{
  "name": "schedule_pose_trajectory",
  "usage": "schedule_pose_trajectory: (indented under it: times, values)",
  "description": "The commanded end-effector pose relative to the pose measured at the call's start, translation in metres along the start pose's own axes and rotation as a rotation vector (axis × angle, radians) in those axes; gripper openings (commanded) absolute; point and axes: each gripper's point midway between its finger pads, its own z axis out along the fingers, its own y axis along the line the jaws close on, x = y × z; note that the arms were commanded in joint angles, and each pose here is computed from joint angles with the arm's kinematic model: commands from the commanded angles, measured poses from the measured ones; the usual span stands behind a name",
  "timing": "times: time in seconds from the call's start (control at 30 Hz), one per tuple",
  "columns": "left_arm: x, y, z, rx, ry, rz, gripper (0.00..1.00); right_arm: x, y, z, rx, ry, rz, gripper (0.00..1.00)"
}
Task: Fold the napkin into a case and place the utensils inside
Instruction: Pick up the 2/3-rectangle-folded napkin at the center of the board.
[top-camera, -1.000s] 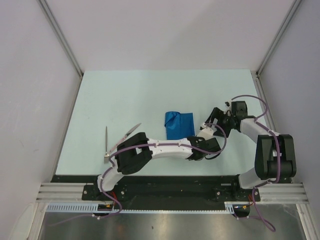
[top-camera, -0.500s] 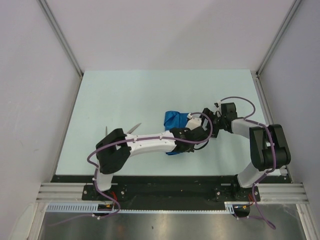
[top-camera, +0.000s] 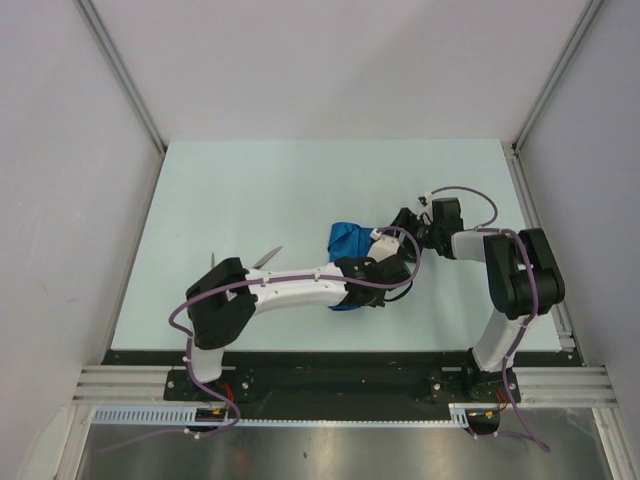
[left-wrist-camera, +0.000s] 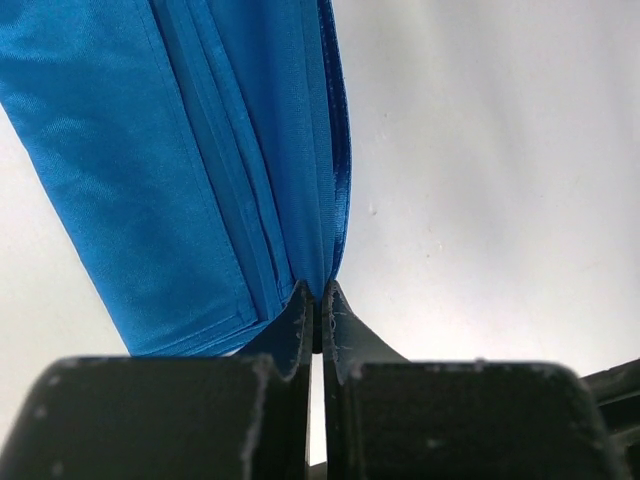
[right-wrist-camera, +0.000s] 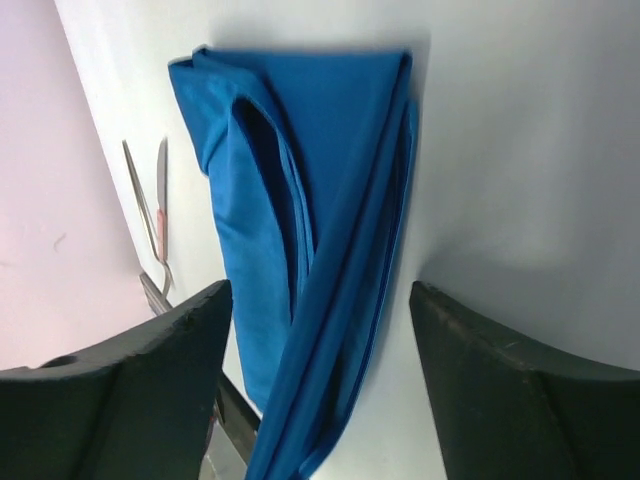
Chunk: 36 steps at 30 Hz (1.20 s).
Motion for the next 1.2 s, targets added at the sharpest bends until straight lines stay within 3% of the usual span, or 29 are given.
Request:
schedule_pose_trajectory:
  times: [0.0,0.67,0.77,0.9,1.1,1.17]
  values:
    - [-0.018,-0.007,-0.020,0.062,-0.049,-0.056,0.00,-0.013,-0.011,0.016,0.021,-0.028,0.007,0.73]
    - [-0.017,-0.005,-0.022,0.096,-0.057,-0.068,0.00,-0.044,-0.025,0.034,0.042,-0.051,-0.022,0.44]
    - [-0.010,-0.005,-0.019,0.102,-0.041,-0.065,0.00,-0.048,-0.025,0.035,0.041,-0.056,-0.026,0.34]
    - [-0.002,-0.009,-0.014,0.128,-0.020,-0.061,0.00,-0.049,-0.026,0.036,0.041,-0.051,-0.021,0.13]
    - [0.013,-0.021,-0.002,0.186,0.028,-0.038,0.00,-0.055,-0.019,0.031,0.034,-0.074,-0.029,0.00]
    - [0.021,-0.025,0.001,0.215,0.057,-0.035,0.00,-0.057,-0.016,0.030,0.031,-0.072,-0.030,0.00]
